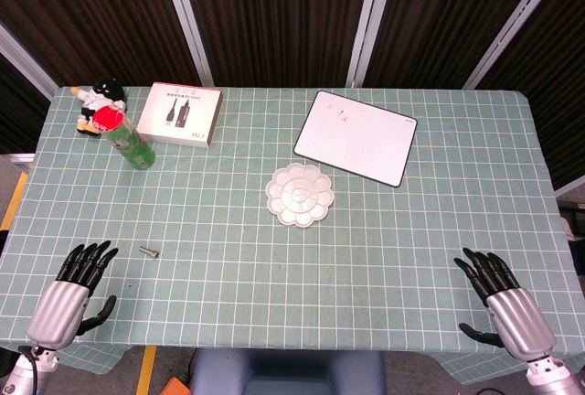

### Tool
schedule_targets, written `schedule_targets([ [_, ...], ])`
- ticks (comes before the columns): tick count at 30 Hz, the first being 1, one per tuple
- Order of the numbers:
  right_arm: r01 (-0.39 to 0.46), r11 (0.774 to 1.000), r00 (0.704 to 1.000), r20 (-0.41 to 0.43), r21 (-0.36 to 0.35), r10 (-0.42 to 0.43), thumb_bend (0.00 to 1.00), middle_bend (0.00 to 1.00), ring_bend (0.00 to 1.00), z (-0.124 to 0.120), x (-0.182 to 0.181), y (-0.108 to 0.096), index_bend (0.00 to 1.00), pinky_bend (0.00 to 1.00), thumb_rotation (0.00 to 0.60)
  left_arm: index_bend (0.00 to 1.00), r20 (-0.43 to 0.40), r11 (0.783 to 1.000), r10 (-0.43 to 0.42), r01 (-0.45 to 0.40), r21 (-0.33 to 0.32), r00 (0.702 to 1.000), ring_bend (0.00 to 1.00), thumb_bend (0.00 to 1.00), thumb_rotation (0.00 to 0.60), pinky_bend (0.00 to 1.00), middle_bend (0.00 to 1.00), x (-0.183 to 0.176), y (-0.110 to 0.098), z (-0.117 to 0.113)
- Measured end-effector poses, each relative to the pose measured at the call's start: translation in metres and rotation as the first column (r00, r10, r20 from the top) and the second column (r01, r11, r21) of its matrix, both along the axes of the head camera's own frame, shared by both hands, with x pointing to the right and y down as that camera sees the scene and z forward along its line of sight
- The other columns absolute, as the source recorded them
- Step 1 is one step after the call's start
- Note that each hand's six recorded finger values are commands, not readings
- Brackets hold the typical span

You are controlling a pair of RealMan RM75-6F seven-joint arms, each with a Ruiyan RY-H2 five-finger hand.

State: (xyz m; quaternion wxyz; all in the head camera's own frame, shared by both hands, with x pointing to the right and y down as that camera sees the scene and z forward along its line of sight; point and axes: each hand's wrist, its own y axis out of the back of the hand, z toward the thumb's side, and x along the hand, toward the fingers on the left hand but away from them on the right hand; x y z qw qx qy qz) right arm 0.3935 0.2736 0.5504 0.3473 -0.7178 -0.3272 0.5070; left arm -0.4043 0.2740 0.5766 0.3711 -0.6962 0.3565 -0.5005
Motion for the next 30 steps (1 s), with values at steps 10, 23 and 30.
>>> schedule_targets([
  [10,-0.01,1.0,1.0,0.0,0.006,0.01,0.18,0.0,0.0,0.0,0.002,-0.003,0.0,0.0,0.6,0.0,0.009,0.999,0.024,-0.024,-0.025,1.0,0.04,0.42,0.6,0.16,0.05,0.005,-0.006,0.013],
  [23,-0.013,1.0,1.0,-0.018,0.001,0.013,0.18,0.0,0.0,0.005,0.002,-0.003,0.0,0.0,0.6,0.27,0.043,0.988,0.081,-0.075,-0.132,0.996,1.0,0.42,0.6,1.0,1.0,0.004,-0.043,0.1],
  [30,-0.013,1.0,1.0,-0.025,-0.01,0.012,0.18,0.0,0.0,0.01,0.001,-0.003,0.0,0.0,0.6,0.31,0.056,0.983,0.058,-0.047,-0.179,0.997,1.0,0.42,0.6,1.0,1.0,0.002,-0.054,0.143],
])
